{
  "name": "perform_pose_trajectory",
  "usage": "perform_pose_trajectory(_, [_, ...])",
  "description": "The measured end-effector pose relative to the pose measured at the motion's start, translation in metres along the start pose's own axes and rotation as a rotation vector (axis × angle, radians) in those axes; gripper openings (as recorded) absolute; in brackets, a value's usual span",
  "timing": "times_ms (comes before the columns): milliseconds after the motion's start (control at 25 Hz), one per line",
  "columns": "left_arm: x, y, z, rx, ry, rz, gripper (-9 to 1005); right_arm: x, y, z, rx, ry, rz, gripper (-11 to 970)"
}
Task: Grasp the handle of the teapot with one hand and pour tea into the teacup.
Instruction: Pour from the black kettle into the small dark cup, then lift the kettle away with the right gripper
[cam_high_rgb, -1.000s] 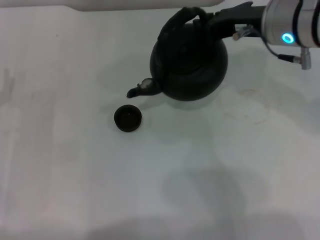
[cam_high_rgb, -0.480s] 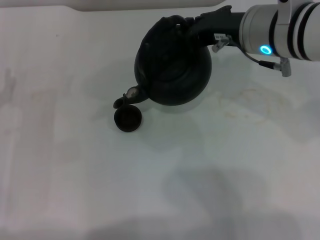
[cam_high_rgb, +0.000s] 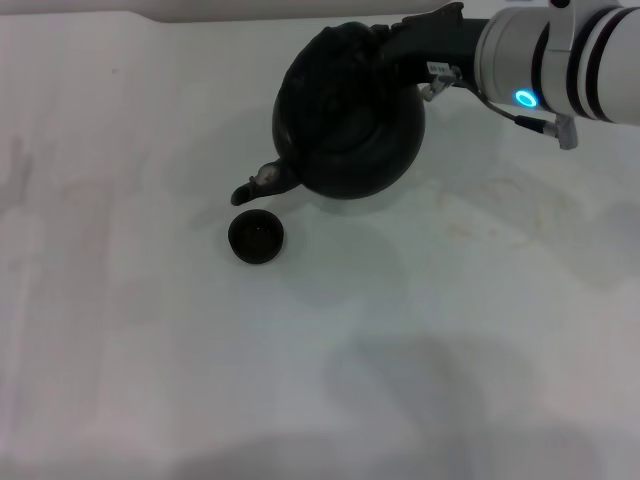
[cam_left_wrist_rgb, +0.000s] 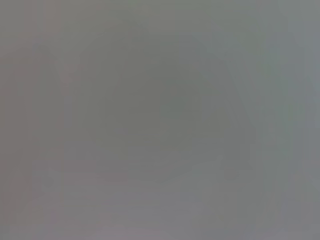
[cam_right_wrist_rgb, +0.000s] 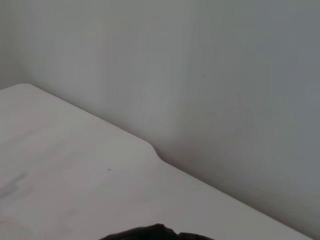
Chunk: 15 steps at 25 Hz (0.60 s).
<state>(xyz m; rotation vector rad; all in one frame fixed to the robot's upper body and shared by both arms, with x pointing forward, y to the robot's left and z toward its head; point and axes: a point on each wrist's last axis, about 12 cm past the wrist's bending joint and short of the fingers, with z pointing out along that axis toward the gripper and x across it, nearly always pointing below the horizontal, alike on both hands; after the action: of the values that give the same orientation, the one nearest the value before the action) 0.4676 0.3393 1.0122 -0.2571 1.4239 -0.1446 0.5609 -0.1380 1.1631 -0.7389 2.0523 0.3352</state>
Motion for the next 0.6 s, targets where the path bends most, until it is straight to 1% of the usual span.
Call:
perform_pose_trajectory(440, [-0.0002, 0.0004, 0.0001, -0.003, -0.002, -0.001, 861, 0.0021, -0.0034, 0.0018, 0.039, -0.017, -0.054, 217])
perform_pose_trajectory(600, [-0.0003, 0.0005, 0.0001, -0.004, -0.002, -0.002, 862, 0.0046, -0.0025, 0.0024, 0.048, -0.014, -0.079, 215])
